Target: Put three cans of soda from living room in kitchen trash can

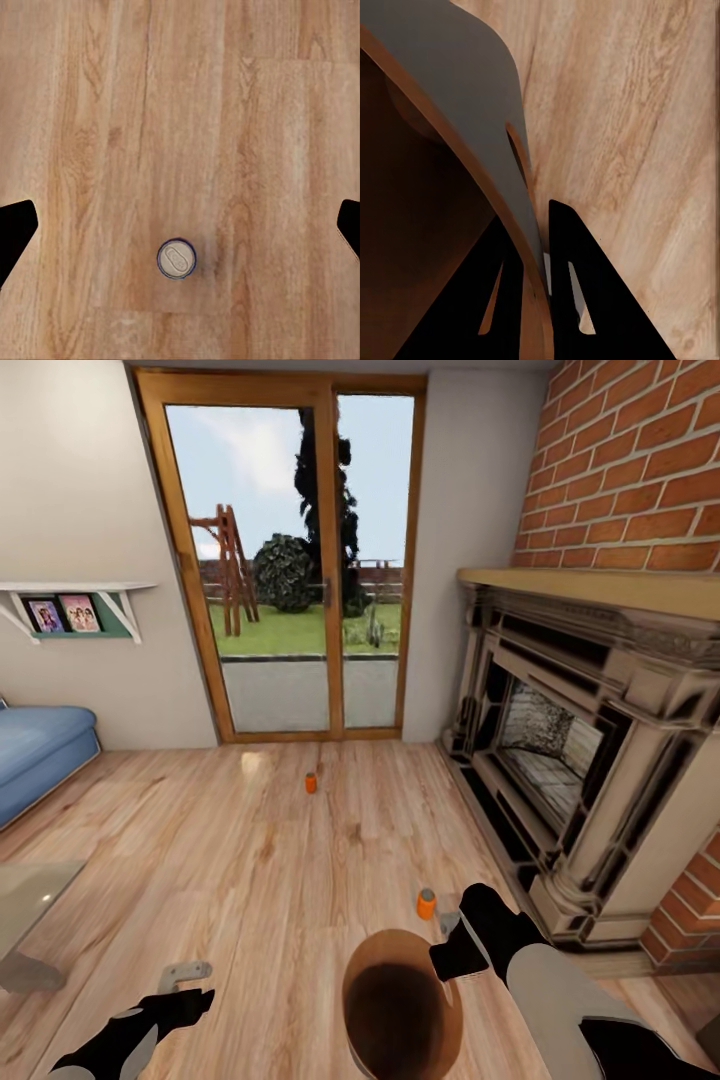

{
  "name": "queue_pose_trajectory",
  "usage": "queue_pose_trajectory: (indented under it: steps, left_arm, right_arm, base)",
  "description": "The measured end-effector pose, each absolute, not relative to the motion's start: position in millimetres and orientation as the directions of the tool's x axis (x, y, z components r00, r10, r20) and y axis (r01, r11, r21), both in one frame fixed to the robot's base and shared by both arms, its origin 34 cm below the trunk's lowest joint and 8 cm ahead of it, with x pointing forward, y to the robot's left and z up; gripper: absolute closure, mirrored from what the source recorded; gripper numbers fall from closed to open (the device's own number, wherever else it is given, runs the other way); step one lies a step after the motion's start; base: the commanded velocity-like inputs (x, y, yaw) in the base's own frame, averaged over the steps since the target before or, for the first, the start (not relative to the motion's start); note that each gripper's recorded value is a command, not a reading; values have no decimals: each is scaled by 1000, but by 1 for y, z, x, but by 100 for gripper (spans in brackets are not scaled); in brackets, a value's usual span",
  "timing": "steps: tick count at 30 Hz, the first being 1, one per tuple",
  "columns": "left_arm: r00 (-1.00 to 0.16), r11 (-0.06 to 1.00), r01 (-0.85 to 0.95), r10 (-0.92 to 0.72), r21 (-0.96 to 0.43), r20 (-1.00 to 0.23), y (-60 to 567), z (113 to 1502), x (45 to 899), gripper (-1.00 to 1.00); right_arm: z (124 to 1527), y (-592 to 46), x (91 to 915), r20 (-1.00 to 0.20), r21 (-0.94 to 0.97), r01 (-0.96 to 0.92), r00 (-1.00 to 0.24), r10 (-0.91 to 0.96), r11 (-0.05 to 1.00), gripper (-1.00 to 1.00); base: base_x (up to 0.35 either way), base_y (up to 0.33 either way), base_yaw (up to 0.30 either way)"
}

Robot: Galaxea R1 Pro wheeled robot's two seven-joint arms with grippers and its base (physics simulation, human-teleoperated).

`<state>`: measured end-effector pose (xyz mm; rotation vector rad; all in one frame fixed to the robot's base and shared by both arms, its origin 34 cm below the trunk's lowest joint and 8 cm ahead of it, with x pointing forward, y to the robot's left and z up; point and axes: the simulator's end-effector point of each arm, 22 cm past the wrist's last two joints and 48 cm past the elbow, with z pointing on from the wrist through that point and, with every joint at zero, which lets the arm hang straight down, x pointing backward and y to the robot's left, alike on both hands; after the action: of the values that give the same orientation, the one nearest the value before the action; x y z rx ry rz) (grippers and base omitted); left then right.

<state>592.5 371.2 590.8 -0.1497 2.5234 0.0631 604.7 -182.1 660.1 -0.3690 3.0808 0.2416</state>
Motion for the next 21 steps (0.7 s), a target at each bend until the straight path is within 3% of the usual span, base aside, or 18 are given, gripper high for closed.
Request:
queue_pose_trajectory:
  steps: [12,21]
  left_arm:
    - [-811,992,-123,-94,10,-577,371,591,593,-100]
    - [-810,992,-125,-96,9,-578,372,591,593,-100]
  right_arm:
    - [660,-178,604,-48,156,-239,-971,-235,958,100]
    - [660,-172,603,-48,163,-244,-970,-240,956,100]
  base:
    - [321,0,0]
    - [62,0,0]
